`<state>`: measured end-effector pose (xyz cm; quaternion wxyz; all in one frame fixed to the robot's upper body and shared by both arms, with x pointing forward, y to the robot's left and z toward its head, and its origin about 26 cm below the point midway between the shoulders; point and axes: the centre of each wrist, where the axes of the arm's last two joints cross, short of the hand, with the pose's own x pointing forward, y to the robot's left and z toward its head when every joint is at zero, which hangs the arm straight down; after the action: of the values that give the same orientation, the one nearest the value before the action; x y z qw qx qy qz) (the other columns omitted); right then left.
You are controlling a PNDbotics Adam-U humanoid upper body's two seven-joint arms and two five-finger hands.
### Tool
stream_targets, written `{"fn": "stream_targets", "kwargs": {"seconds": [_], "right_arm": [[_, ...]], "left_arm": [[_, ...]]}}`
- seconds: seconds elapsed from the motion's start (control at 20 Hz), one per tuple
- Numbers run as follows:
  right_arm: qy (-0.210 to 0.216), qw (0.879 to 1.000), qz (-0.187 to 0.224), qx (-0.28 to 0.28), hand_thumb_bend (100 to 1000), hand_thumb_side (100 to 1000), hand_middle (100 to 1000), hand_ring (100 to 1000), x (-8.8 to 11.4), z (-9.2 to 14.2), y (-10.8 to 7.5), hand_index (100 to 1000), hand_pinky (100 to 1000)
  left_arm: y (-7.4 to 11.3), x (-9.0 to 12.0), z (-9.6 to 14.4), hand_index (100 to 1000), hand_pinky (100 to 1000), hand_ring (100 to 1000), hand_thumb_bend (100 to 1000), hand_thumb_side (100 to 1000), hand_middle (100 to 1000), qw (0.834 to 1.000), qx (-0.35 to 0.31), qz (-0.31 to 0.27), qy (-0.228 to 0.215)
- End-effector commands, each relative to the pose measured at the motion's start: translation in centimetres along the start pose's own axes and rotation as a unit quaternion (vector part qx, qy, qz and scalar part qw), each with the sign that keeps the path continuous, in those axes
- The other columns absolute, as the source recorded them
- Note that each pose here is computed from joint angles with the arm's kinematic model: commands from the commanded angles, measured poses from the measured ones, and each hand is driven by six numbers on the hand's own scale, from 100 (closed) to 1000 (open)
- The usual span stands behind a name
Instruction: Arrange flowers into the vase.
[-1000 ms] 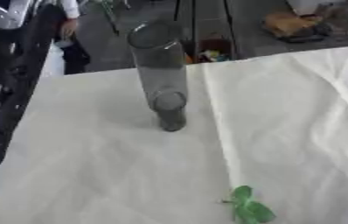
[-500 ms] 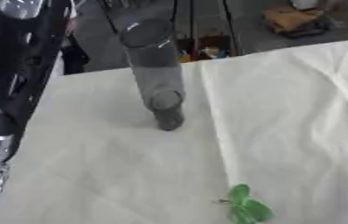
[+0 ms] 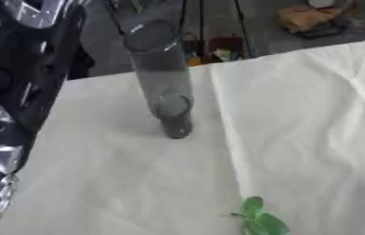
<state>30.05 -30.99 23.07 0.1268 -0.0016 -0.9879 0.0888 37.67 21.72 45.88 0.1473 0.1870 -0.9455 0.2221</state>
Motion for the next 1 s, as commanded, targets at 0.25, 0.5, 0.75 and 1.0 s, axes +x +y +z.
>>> {"fn": "stream_targets", "kwargs": {"seconds": [0.25, 0.5, 0.75, 1.0], "right_arm": [[-0.017, 1.000, 0.003, 0.011, 100, 1000, 535, 839, 0.6, -1.0, -0.3, 823, 768], [-0.018, 1.000, 0.002, 0.010, 100, 1000, 534, 840, 0.6, -1.1, -0.3, 823, 769], [-0.020, 1.000, 0.000, 0.008, 100, 1000, 535, 840, 0.6, -1.2, -0.3, 823, 770], [-0.020, 1.000, 0.000, 0.005, 100, 1000, 534, 841, 0.6, -1.2, -0.4, 824, 771]], "left_arm": [[0.2, -0.2, -0.4, 100, 100, 100, 321, 567, 100, 1.000, 0.007, 0.008, -0.007], [0.0, -0.5, 0.1, 100, 100, 100, 317, 567, 100, 1.000, 0.002, 0.008, -0.004], [-0.1, -1.0, 0.8, 100, 100, 100, 313, 574, 100, 1.000, -0.002, 0.007, 0.005], [-0.1, -1.5, 1.4, 100, 100, 100, 311, 575, 100, 1.000, -0.007, 0.004, 0.010]]}}
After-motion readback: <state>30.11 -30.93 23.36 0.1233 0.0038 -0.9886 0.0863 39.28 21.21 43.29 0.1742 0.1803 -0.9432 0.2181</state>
